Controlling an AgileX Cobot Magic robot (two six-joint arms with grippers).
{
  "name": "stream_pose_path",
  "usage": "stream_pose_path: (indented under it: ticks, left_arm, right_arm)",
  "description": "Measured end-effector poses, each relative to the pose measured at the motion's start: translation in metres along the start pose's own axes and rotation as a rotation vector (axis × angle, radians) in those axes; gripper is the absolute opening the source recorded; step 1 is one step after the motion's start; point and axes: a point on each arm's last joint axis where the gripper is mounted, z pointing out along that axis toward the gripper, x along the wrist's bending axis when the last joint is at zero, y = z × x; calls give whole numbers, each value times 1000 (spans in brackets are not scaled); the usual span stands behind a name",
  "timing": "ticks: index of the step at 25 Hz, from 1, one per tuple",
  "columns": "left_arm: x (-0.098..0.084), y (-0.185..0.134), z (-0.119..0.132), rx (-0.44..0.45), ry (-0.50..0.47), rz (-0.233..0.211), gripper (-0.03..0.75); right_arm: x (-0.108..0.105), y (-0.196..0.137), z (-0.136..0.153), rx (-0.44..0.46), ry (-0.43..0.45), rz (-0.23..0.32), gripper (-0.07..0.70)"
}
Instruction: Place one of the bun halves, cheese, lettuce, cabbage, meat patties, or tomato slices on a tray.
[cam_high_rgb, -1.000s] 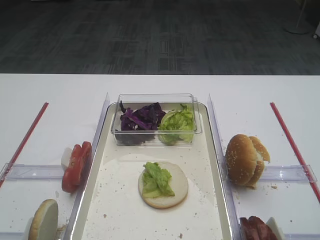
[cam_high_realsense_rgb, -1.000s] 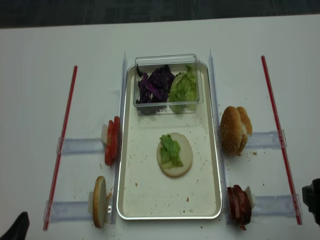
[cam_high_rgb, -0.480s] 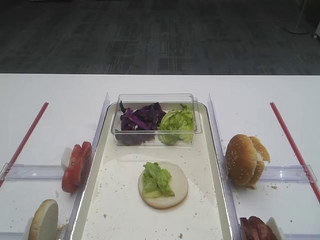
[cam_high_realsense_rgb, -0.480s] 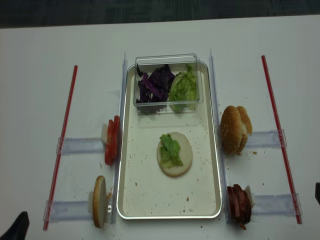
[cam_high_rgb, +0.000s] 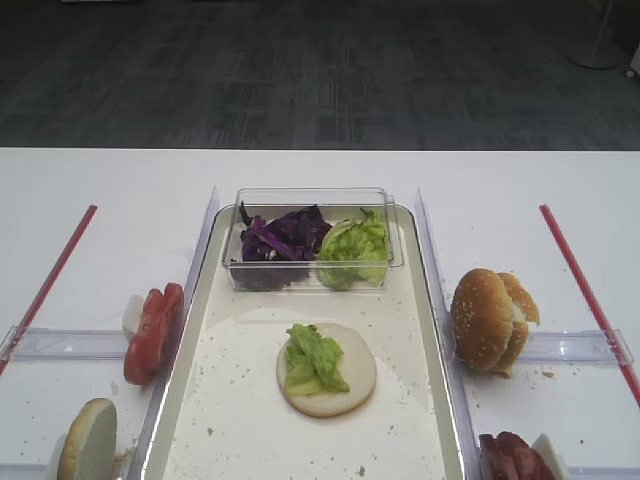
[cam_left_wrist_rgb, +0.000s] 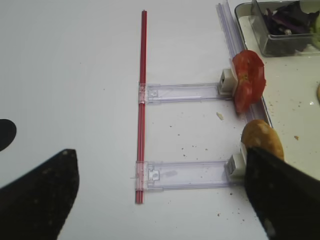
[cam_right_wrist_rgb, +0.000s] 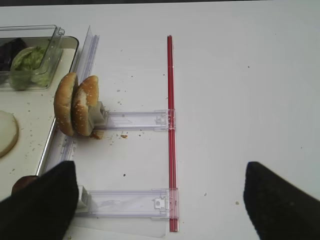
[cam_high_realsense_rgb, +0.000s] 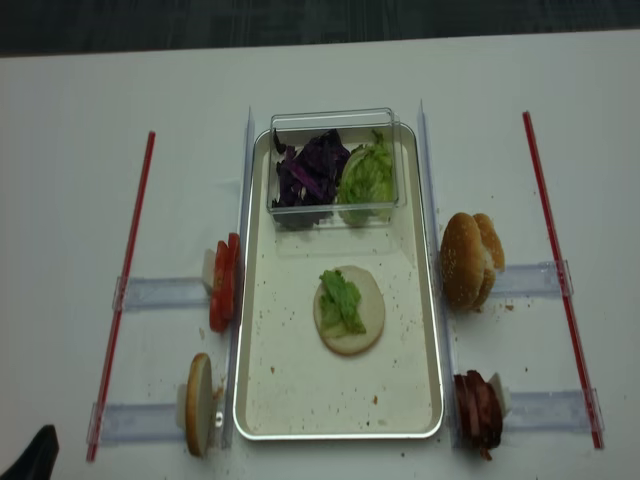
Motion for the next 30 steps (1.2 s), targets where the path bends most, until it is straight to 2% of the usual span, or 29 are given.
stream_pose_path:
  ticks: [30]
  left_arm:
    - [0,0,0,0,0,0,618]
  right_arm:
    - [0,0,0,-1,0,1,679]
